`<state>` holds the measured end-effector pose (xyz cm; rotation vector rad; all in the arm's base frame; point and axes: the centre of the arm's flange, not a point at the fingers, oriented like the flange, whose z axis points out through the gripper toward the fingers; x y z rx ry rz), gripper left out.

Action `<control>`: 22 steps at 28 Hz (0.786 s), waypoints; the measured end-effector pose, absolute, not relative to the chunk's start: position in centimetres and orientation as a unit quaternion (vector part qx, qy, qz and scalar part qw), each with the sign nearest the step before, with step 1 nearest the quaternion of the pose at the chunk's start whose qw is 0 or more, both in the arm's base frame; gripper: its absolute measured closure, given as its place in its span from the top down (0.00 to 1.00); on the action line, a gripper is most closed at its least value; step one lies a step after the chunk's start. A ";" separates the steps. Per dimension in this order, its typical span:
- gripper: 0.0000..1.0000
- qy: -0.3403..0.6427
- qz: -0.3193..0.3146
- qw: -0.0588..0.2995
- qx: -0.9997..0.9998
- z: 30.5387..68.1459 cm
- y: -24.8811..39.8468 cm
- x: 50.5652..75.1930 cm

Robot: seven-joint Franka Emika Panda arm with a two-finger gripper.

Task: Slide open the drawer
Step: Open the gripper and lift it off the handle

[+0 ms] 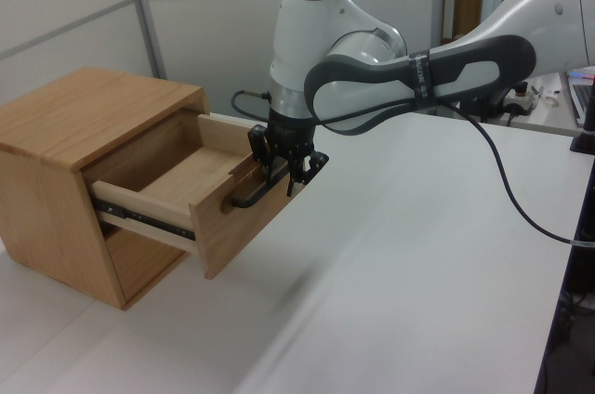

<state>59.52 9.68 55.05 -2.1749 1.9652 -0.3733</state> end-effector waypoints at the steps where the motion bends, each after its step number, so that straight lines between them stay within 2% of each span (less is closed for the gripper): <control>1: 0.47 0.662 -0.127 0.095 -0.733 55.3 9.7 59.5; 2: 0.56 0.660 -0.129 0.096 -0.734 55.5 9.7 59.6; 14: 0.98 0.632 -0.131 0.090 -0.758 56.1 9.9 59.5; 22: 1.00 0.536 -0.115 0.068 -0.833 58.1 10.1 59.0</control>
